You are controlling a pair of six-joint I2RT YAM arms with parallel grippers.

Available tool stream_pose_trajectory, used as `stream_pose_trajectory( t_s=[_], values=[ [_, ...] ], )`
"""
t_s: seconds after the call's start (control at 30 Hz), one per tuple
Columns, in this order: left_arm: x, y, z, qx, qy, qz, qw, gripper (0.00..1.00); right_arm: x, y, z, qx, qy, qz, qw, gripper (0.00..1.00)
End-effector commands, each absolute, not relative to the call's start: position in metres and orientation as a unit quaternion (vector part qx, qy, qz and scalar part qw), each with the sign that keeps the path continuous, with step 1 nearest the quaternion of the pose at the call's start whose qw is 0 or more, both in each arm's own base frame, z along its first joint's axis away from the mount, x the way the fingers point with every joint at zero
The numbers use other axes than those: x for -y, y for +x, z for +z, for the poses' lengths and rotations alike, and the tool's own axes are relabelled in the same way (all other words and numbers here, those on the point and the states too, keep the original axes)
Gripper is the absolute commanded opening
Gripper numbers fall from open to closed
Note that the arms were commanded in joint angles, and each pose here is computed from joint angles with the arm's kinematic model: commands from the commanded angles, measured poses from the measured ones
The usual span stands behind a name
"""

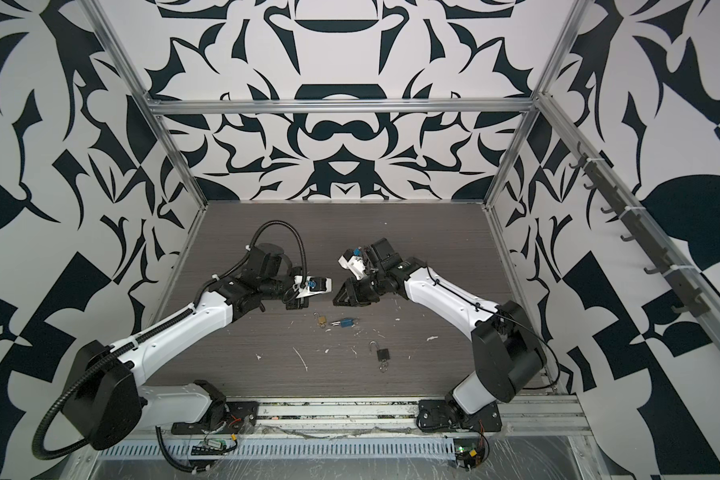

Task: Lock with the key

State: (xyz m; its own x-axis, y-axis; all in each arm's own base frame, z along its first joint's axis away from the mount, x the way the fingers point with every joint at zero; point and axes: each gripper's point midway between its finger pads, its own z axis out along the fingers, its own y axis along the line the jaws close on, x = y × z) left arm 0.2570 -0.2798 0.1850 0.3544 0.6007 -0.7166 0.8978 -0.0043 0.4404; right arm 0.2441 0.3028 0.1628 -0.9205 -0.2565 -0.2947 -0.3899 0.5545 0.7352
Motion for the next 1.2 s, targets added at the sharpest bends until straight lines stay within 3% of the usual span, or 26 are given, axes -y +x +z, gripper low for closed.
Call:
stream_pose_trajectory(
  t_s=[0.0,0.13,0.27,0.4,0.53,0.67,0.8,0.97,1.17],
  values=[
    [0.277,0.254,0.185,-0.540,0.696,-0.157,0.447,0.00,-0.297,0.251,0.197,-0.866,-0.198,0.443,0.119,0.28],
    [0.277,0.265,0.185,-0.566,0.664,-0.151,0.465,0.00,-0.285,0.260,0.197,-0.872,-0.183,0.435,0.130,0.29],
    [0.268,0.286,0.221,-0.577,0.586,-0.113,0.557,0.02,-0.273,0.259,0.182,-0.893,-0.197,0.382,0.133,0.38],
    [0.247,0.300,0.265,-0.589,0.461,-0.100,0.656,0.29,-0.272,0.246,0.161,-0.902,-0.233,0.345,0.114,0.47],
    [0.216,0.301,0.293,-0.621,0.348,-0.104,0.694,0.53,-0.280,0.223,0.135,-0.903,-0.301,0.290,0.098,0.63],
    [0.176,0.302,0.297,-0.690,0.209,-0.120,0.682,0.77,-0.290,0.202,0.108,-0.894,-0.375,0.231,0.076,0.77],
    [0.147,0.296,0.283,-0.767,0.110,-0.130,0.619,0.98,-0.295,0.195,0.082,-0.892,-0.415,0.172,0.054,0.86],
    [0.128,0.290,0.261,-0.826,0.044,-0.114,0.550,0.99,-0.301,0.191,0.056,-0.883,-0.455,0.106,0.037,0.87],
    [0.122,0.288,0.249,-0.836,0.019,-0.113,0.536,0.99,-0.304,0.201,0.046,-0.880,-0.469,0.050,0.043,0.85]
  ],
)
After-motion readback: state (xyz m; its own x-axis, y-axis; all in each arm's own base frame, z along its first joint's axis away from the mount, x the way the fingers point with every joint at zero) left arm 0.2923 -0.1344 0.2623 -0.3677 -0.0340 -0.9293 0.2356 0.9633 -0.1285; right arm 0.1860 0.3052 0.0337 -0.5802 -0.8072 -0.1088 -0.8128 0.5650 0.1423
